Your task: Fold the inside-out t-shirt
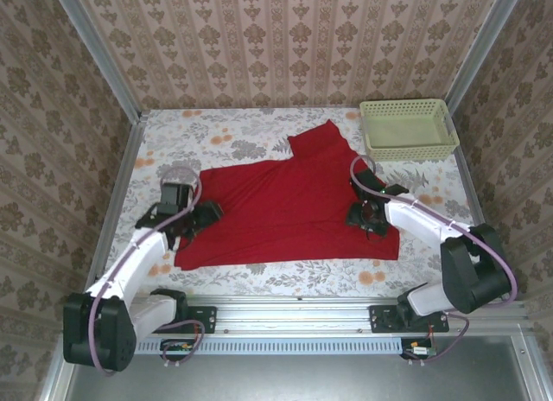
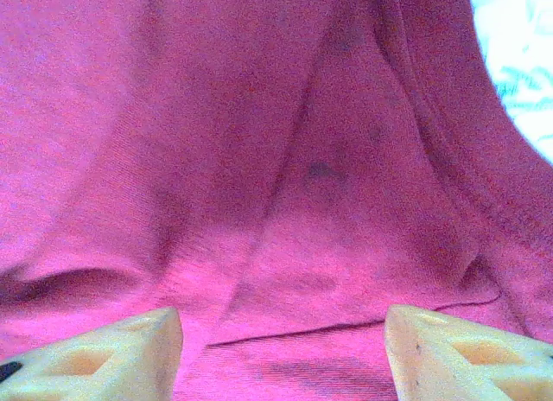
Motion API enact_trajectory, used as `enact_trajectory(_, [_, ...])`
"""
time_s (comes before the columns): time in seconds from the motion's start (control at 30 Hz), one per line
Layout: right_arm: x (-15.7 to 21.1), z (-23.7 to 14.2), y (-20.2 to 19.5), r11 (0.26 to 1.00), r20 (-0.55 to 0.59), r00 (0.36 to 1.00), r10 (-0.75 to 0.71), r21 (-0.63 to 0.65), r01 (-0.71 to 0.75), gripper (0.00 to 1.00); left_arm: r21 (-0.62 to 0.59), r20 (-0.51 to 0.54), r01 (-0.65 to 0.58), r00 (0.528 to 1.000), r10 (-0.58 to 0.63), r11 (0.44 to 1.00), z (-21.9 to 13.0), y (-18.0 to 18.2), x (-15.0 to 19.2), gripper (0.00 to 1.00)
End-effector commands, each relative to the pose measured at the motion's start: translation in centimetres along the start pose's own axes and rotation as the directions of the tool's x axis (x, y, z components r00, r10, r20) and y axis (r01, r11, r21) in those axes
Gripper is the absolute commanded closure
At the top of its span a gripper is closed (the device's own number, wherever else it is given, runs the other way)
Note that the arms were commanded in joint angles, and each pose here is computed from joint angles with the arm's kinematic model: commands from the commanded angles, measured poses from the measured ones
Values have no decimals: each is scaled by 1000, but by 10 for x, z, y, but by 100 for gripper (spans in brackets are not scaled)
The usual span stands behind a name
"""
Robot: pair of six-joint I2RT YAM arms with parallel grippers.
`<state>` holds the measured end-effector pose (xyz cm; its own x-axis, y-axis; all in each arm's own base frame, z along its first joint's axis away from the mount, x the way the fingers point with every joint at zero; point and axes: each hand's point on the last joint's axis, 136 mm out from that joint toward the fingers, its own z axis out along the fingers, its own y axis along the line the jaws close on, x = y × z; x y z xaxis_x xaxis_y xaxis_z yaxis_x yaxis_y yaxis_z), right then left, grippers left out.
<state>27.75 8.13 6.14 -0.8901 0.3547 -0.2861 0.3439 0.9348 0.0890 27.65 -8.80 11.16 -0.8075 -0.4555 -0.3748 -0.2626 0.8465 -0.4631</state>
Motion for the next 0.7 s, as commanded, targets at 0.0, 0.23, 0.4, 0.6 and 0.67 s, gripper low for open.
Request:
enact_trajectory(0.0, [-42,-34,21,998,118,993,-21,-51,27,35,-139,62,-113,991,122,984,-9,-9,-54,28])
enact_trajectory(0.23, [-104,-63,64,991,228,971,-77,-88,99,34,-319,-21,-237,970,243,918,44,-21,-131,31])
enact_trajectory(0.4, [-128,-62,85,985,252,962,-107,-104,137,34,-369,-133,-337,942,310,866,87,-18,-150,36])
enact_trajectory(0.6, [-135,-45,98,982,233,965,-121,-112,150,34,-371,-224,-428,903,368,824,120,-16,-148,40])
enact_trajectory(0.67, [-136,-39,99,983,225,967,-123,-108,150,34,-366,-232,-438,897,375,821,124,-15,-146,40])
